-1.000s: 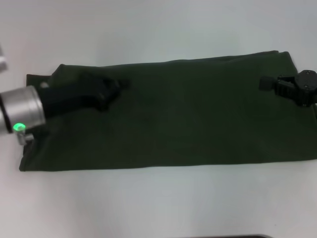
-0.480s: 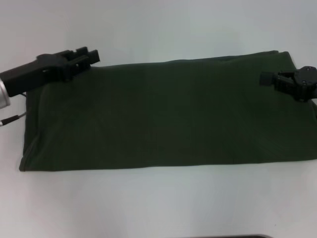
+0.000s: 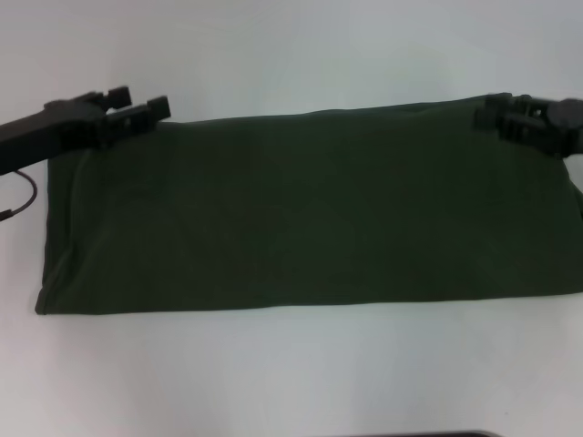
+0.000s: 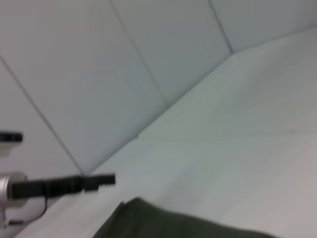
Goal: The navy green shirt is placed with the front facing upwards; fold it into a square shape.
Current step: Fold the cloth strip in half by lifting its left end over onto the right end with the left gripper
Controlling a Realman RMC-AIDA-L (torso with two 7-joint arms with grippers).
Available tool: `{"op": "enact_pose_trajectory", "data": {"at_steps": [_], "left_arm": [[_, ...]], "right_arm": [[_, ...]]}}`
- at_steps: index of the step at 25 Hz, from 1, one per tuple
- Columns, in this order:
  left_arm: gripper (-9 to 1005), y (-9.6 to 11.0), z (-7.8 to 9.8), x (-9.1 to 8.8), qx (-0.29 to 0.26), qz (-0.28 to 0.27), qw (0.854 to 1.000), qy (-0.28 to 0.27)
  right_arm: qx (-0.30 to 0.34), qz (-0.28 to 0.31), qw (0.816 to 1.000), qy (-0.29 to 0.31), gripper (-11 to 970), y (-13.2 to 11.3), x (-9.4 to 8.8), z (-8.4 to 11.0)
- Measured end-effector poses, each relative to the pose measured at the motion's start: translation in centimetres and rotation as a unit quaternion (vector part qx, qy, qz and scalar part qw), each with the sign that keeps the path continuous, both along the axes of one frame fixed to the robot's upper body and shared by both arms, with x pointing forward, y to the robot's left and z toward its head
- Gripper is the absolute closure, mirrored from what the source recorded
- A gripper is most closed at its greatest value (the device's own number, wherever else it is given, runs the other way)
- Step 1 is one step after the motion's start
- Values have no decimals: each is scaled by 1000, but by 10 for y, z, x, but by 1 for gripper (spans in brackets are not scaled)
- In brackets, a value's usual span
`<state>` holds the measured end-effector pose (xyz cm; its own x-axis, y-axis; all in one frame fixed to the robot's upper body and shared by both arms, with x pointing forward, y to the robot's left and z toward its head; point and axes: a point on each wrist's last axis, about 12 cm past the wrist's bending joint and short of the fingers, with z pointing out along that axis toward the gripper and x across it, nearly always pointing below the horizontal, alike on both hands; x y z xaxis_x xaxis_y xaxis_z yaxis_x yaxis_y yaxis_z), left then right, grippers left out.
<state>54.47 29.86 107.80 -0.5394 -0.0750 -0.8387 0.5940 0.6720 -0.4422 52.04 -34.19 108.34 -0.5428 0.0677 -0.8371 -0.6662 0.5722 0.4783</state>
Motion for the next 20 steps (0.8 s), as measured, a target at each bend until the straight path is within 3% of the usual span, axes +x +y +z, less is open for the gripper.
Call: {"op": "enact_pose_trajectory", "data": {"at_steps": [3, 13, 18, 20], "left_arm": [[179, 5, -1, 4, 30, 8, 999, 31], [163, 27, 12, -1, 29, 25, 995, 89], [162, 38, 18, -4, 33, 31, 991, 122], [163, 42, 19, -5, 43, 38, 989, 138]], "right_arm": [[5, -12, 1000, -4, 508, -1, 4, 2], [5, -33, 999, -3, 283, -2, 16, 8], [6, -43, 999, 3, 63, -5, 18, 9], [8, -47, 999, 3, 52, -6, 17, 9]]}}
